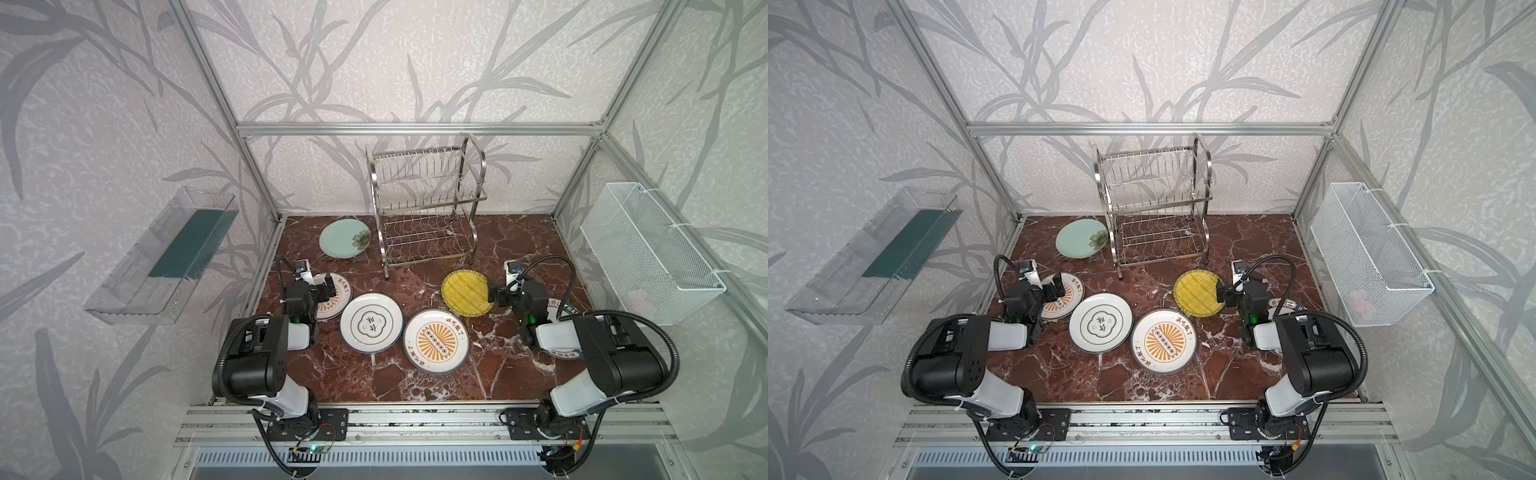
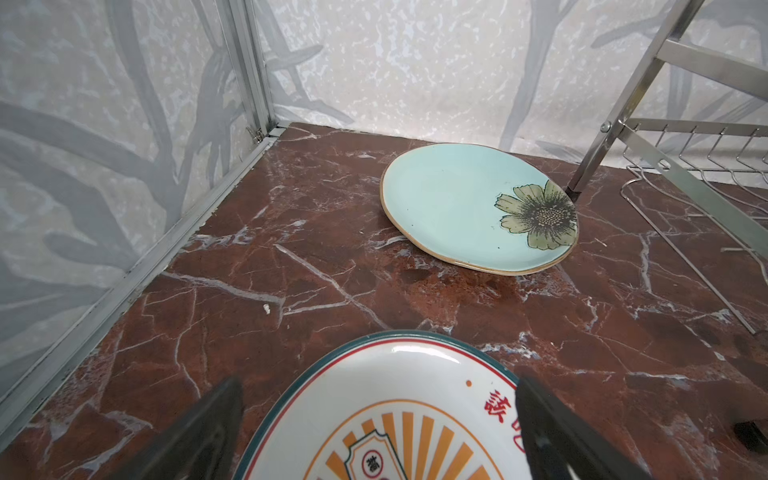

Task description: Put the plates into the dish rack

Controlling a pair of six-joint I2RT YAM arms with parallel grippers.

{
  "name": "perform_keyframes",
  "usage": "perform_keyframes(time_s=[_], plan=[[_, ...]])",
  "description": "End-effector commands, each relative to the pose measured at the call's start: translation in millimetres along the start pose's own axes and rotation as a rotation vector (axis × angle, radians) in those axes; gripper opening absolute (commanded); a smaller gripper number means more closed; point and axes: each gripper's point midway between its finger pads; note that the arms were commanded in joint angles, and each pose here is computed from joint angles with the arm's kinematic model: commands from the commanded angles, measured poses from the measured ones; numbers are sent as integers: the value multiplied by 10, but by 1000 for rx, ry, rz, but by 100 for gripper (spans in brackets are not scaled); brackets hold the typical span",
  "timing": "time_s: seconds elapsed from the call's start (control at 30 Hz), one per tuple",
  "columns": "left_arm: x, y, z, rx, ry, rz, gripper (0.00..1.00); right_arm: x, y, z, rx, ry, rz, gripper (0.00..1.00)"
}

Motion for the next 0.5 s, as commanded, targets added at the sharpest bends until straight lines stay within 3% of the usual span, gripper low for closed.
perform_keyframes(time_s=[0.0,0.47], plan=[[-12,-8,-4,1,3,-6,99,54,8,-21,-11,-2,-25,99],[-16,-7,0,3,6,-4,99,58,7,-22,-12,-1,-27,99]])
Point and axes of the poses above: each gripper's point midway between its finger pads, its own y axis out along the fingers, its own z axis along the line the jaws close on, x = y × z, and after that the axes turned 6 degrees about y, right-handed
